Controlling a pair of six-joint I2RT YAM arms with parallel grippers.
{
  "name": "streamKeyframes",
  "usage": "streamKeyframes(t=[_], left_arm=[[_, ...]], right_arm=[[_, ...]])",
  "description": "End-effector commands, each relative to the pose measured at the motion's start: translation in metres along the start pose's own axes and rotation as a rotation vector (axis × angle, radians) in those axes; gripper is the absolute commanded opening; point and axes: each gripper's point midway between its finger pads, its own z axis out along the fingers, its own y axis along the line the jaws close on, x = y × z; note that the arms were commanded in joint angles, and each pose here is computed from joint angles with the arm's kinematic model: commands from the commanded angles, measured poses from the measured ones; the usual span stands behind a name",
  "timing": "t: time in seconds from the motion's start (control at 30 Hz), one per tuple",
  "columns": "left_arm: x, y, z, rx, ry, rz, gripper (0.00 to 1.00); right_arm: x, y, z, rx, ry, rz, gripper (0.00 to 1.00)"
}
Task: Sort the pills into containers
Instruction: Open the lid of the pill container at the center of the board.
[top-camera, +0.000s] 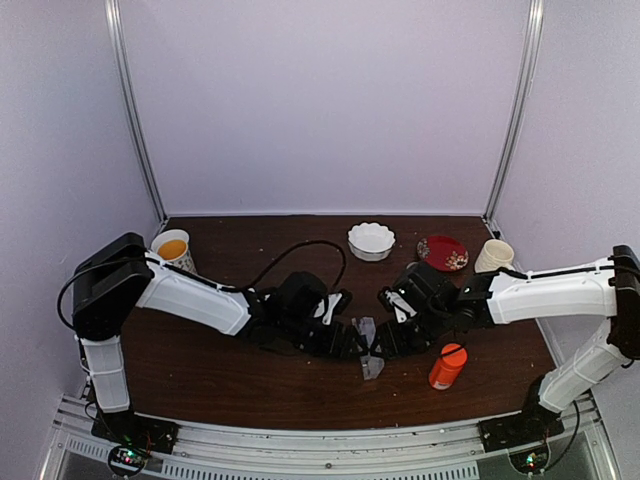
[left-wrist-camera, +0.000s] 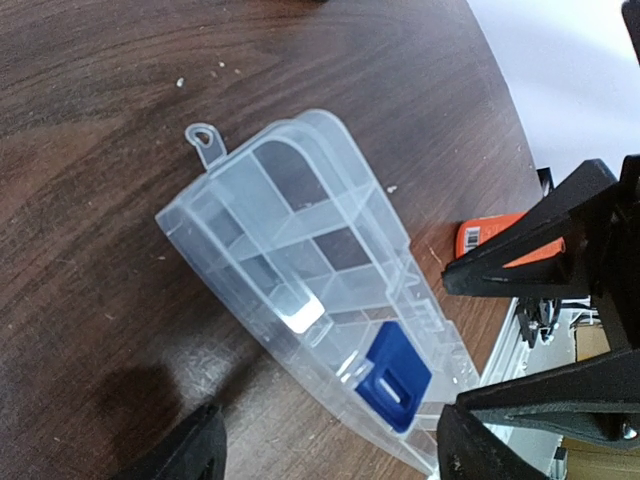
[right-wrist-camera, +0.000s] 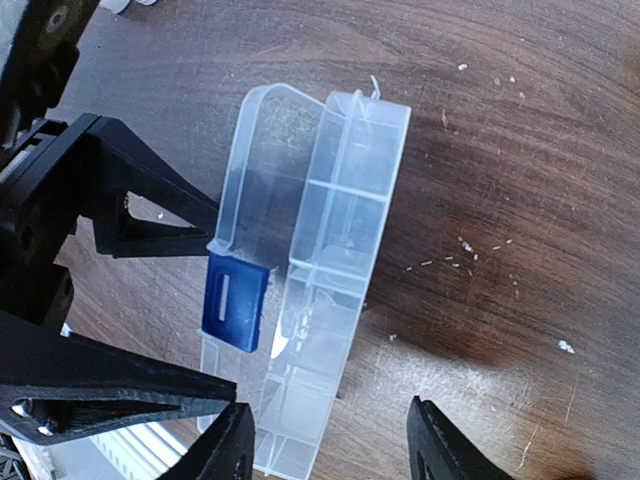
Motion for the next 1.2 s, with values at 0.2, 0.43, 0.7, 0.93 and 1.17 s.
streamKeyframes(t=[0.2,0.43,0.7,0.93,1.17], left_arm=[[0.012,0.018,0.0,-0.107,0.056,0.024,0.65],[0.023,0.024,-0.002,-0.105,0.082,0.0,0.46],[0.022,0.023,0.001,-0.082,0.075,-0.015,0.4],[0.026,0.034,0.005,-0.113,0.079,-0.035,0.4],[0.031,0.048,0.002,-0.196,0.109,-0.023,0.41]], right_arm=[[0.007,-0.011,0.003,0.045,0.004,-0.015,0.52],[0.007,-0.028,0.0,0.119,-0.003,-0.02,0.38],[0.004,-0.037,0.0,0.145,-0.024,-0.015,0.37],[0.001,-0.055,-0.003,0.236,-0.04,-0.045,0.49],[0.001,-0.063,0.004,0.287,-0.025,-0.066,0.48]])
